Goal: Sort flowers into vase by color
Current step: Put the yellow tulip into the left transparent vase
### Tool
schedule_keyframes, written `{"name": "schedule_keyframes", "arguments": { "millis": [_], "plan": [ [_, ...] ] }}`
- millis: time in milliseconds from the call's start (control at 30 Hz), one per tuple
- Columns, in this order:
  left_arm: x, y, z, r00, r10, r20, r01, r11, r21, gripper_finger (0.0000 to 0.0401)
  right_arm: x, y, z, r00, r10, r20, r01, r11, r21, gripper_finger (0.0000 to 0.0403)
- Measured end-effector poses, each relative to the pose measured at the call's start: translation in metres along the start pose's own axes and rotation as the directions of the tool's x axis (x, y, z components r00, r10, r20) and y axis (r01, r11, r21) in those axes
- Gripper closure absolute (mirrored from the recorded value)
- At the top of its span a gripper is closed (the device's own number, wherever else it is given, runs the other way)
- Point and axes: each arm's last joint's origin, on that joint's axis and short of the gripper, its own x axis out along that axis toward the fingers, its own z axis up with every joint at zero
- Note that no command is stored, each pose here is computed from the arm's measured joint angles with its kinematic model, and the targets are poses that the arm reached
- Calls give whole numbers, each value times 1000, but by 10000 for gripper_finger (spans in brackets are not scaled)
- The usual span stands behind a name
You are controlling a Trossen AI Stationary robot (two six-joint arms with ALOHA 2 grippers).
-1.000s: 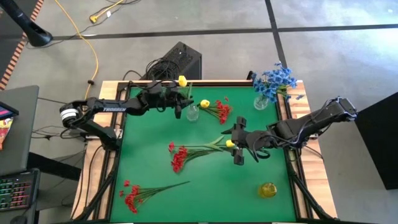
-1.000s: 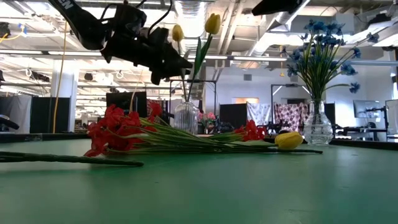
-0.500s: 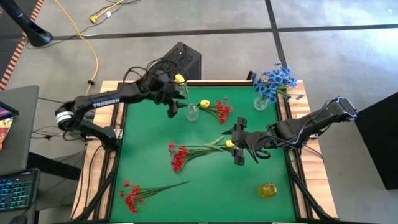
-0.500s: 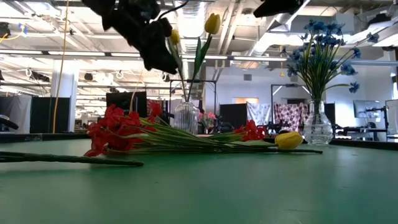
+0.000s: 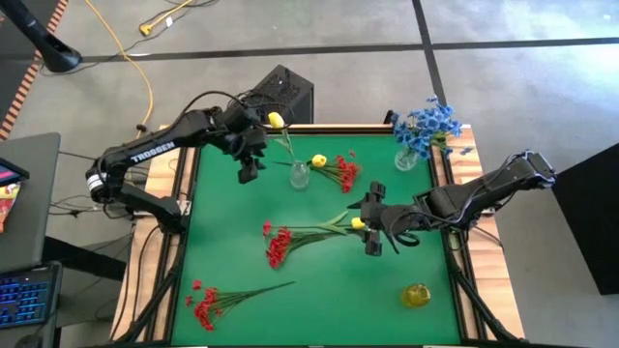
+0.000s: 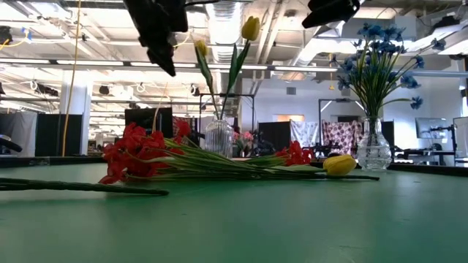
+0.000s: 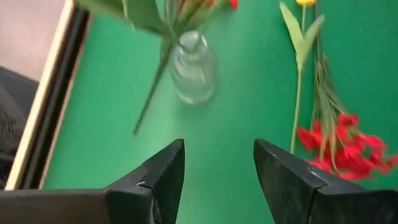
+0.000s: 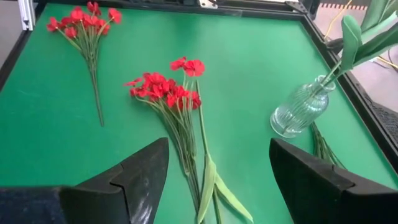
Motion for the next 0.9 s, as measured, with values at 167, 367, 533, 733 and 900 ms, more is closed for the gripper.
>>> {"name": "schedule_keyframes", "arguments": {
  "millis": [167,367,533,733,900],
  "plan": [
    [-6,-10,-5,997,-33,-69,30,999,-44,223,6,3,-3,999,18,-32,-18,1000,9,97],
    [5,-39,-18,984,-141,-111,138,990,-36,223,30,14,-14,992,26,-123,-28,1000,-13,97],
    [8,-72,-35,975,-174,-137,174,985,-8,223,54,25,-27,976,29,-215,-41,998,-53,97],
    [16,-113,-59,981,-187,-53,188,982,22,224,79,34,-42,954,3,-298,-31,996,-88,97],
    [39,-141,-79,977,-193,88,190,981,38,224,90,30,-49,940,-25,-341,2,998,-67,97]
  ]
}}
